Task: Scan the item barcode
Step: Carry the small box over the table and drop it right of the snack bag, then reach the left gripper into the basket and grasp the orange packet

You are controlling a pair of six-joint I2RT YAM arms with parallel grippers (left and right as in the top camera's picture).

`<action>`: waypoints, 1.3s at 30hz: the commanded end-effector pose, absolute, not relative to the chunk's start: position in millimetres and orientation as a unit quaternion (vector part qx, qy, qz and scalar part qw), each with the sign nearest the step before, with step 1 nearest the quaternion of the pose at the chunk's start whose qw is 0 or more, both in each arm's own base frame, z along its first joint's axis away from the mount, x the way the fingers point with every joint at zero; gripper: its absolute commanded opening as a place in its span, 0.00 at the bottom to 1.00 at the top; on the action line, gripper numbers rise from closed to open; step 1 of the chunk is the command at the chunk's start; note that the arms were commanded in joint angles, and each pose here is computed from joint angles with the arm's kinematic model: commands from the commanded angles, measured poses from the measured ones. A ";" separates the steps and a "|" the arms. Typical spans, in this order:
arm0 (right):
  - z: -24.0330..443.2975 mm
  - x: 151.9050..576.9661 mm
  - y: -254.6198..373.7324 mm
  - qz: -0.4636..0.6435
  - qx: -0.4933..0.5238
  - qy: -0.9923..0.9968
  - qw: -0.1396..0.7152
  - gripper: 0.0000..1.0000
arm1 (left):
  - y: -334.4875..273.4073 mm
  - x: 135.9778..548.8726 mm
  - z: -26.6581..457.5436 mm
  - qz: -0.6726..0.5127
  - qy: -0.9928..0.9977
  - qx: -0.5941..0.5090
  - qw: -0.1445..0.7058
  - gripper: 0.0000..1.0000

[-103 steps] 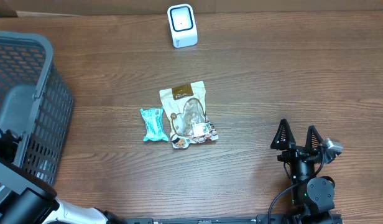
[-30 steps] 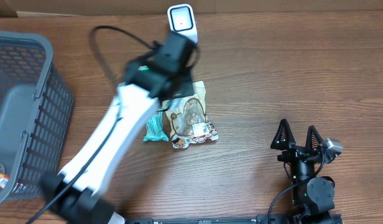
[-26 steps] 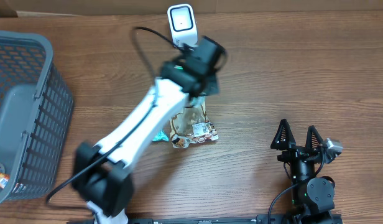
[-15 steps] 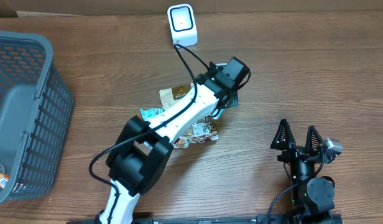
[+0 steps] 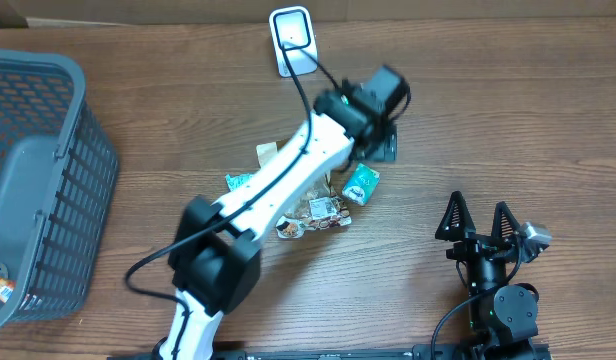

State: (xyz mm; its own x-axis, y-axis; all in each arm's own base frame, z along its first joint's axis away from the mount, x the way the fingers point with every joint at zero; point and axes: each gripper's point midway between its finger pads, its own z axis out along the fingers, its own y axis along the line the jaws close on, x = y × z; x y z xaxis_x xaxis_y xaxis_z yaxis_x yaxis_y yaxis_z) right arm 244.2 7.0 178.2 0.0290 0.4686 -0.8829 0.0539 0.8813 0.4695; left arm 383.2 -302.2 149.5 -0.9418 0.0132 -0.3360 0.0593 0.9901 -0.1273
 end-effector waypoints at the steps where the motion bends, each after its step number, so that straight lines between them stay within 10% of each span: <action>1: 176.6 244.2 7.4 0.150 0.189 0.680 0.693 1.00 | -262.9 397.8 275.9 -0.115 0.955 0.008 0.272 1.00; 8: 176.6 244.2 7.4 0.150 0.189 0.680 0.693 1.00 | -113.0 369.2 394.6 -0.088 0.922 -0.119 0.357 1.00; 15: 176.6 244.2 7.4 0.150 0.189 0.680 0.693 1.00 | 48.9 313.7 412.9 0.004 0.884 -0.305 0.356 1.00; 39: 176.6 244.2 7.4 0.150 0.189 0.680 0.693 1.00 | 273.7 191.8 213.6 0.098 0.799 -0.585 0.099 1.00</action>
State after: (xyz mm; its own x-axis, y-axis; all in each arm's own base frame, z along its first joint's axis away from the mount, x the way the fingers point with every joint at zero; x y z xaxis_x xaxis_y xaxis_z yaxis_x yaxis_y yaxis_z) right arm 244.2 7.0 178.2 0.0286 0.4682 -0.8832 0.0541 0.8815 0.4691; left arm 207.1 269.4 238.6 -0.2550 -0.9130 -0.3185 -0.9617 0.2738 -0.0152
